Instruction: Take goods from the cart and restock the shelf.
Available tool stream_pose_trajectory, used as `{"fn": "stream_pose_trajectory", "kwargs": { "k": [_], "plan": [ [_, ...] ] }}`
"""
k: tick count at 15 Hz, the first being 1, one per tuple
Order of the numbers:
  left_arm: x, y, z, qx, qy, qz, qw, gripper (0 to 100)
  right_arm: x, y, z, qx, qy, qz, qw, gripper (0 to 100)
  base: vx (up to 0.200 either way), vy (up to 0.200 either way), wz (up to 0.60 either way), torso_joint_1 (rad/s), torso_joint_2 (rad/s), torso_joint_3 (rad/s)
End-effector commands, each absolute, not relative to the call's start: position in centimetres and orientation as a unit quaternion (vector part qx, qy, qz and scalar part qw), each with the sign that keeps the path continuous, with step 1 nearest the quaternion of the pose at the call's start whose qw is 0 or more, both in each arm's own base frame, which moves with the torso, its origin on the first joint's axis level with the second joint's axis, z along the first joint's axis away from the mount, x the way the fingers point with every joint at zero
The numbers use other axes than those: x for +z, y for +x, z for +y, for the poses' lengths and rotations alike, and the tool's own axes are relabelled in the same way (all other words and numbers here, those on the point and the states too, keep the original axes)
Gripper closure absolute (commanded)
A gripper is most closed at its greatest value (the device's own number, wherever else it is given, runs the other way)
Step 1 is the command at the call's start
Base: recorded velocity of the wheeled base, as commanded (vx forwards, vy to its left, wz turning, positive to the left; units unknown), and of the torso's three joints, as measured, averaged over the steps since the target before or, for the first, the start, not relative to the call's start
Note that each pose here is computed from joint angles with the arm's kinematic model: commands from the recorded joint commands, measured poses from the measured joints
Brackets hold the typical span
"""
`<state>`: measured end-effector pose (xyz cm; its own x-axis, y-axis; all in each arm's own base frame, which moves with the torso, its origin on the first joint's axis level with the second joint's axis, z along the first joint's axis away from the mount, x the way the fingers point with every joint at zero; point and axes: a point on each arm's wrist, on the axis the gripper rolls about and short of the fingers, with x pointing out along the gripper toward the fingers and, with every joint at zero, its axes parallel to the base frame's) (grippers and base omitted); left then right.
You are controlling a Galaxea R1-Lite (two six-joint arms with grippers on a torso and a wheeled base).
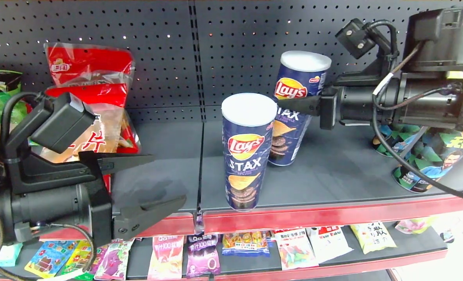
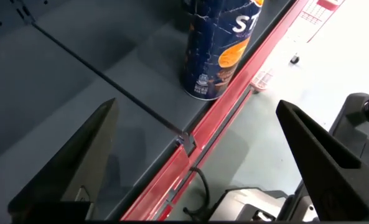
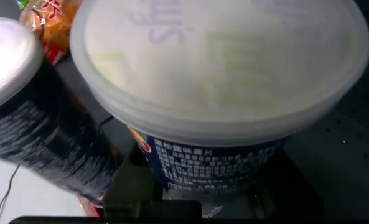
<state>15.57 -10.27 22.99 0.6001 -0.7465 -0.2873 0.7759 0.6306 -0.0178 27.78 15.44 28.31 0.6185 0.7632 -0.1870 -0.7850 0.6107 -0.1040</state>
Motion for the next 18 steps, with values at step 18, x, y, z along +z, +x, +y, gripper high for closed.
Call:
{"fn": "stream_pose_trajectory", "kwargs": {
  "k": [18],
  "plan": [
    [23.4, 15.4, -9.5, -0.413, 0.048, 0.127, 0.901, 0, 26.1, 33.3, 20.4, 0.460, -0.083, 0.066, 0.882, 100, 0.000, 0.000, 0.00, 0.000, 0.00, 0.000]
  ]
}}
